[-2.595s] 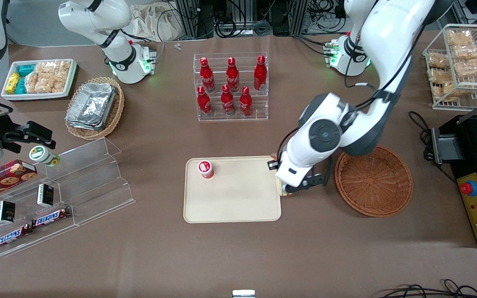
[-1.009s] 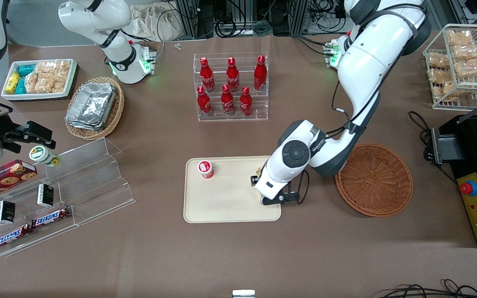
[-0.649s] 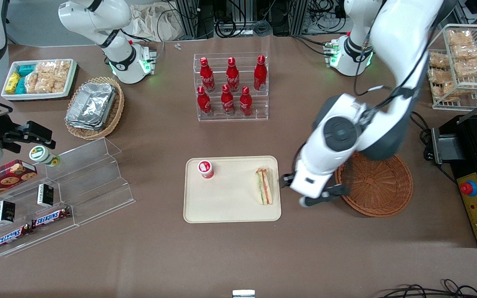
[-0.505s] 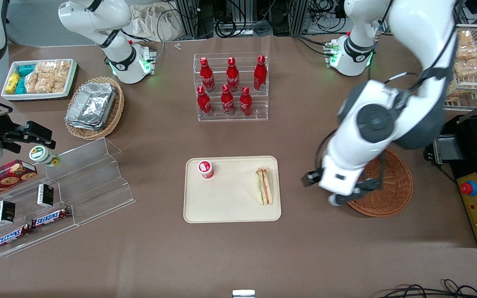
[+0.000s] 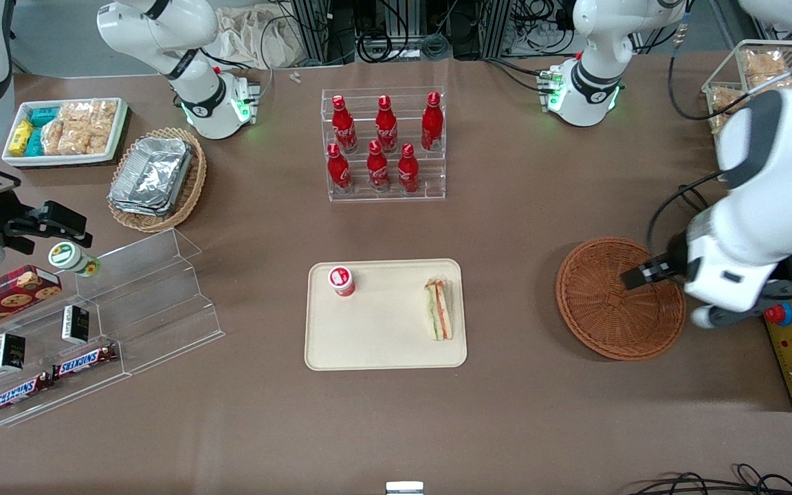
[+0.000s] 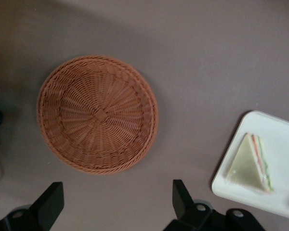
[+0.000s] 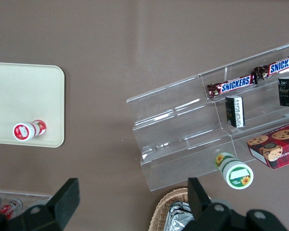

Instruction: Place sandwich from basket to tray

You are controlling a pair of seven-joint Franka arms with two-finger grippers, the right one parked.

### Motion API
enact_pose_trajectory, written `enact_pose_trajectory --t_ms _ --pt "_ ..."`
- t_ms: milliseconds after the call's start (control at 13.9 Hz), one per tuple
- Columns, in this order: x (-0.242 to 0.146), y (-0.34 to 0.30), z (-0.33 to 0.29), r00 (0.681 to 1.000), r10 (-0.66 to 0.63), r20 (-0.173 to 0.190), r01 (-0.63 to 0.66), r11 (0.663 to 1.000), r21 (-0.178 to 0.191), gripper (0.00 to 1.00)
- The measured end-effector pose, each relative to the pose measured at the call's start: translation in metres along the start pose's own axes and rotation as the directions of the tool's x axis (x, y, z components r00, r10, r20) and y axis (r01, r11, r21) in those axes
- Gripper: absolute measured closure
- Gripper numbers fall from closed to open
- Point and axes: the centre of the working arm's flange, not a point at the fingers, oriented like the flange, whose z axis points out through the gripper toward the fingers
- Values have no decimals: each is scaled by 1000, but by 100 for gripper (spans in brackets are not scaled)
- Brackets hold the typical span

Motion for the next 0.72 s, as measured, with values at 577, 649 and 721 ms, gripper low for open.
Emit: enact_pose_trajectory --t_ms 577,649,721 --pt "-33 -57 3 989 147 2 -147 989 9 0" --pt "-38 -49 5 987 162 3 -162 987 13 0" --pt "-41 -43 5 985 175 3 -175 985 15 0"
